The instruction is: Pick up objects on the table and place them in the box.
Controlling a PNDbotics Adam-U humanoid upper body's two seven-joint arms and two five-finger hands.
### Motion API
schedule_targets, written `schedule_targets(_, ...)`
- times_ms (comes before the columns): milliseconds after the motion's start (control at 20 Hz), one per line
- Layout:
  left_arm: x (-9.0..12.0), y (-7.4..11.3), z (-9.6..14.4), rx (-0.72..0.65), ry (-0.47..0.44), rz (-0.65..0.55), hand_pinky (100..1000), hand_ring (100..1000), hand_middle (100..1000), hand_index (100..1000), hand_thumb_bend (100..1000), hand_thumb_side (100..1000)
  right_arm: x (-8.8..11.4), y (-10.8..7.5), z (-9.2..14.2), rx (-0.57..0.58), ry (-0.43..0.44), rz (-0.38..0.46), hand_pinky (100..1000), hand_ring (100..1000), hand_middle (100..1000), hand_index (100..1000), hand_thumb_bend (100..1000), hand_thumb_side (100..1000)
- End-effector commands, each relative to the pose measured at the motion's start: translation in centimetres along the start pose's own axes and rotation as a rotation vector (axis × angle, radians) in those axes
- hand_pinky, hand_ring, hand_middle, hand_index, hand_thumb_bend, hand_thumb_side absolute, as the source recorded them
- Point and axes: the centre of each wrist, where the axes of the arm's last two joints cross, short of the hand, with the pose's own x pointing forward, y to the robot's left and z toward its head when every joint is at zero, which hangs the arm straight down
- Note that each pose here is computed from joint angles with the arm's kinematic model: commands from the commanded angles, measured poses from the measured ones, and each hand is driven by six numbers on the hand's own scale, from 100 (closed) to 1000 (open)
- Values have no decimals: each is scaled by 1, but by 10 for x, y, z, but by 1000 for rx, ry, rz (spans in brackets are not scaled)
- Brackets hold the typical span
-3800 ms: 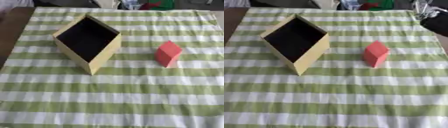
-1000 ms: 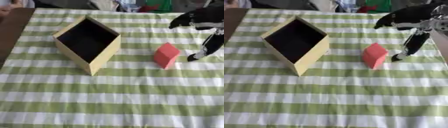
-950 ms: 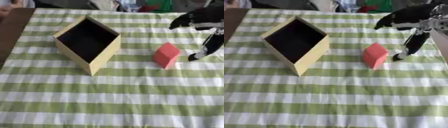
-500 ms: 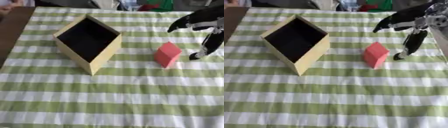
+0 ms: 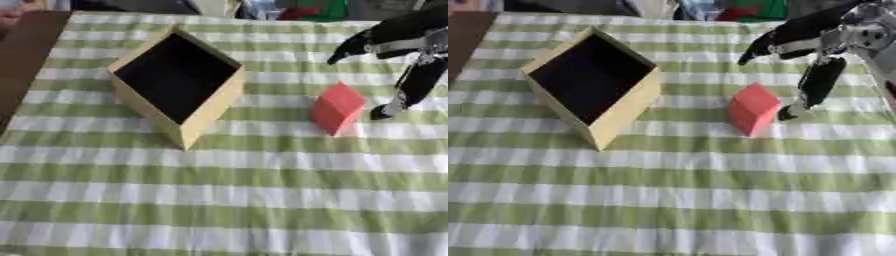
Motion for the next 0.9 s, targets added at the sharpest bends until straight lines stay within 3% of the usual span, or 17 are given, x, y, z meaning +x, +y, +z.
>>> schedule_targets(50, 6, 1, -5, -6, -28, 7, 1000, 476, 485, 721, 103, 100, -6, -6, 2, 2, 22, 18, 1000, 1000, 944, 1000, 520, 266)
schedule_targets(900, 6, 0, -4, -2, -23, 17, 1000, 475, 484, 719, 100, 103, -15, 10, -22, 75, 37, 19, 997, 1000, 931, 1000, 437, 139)
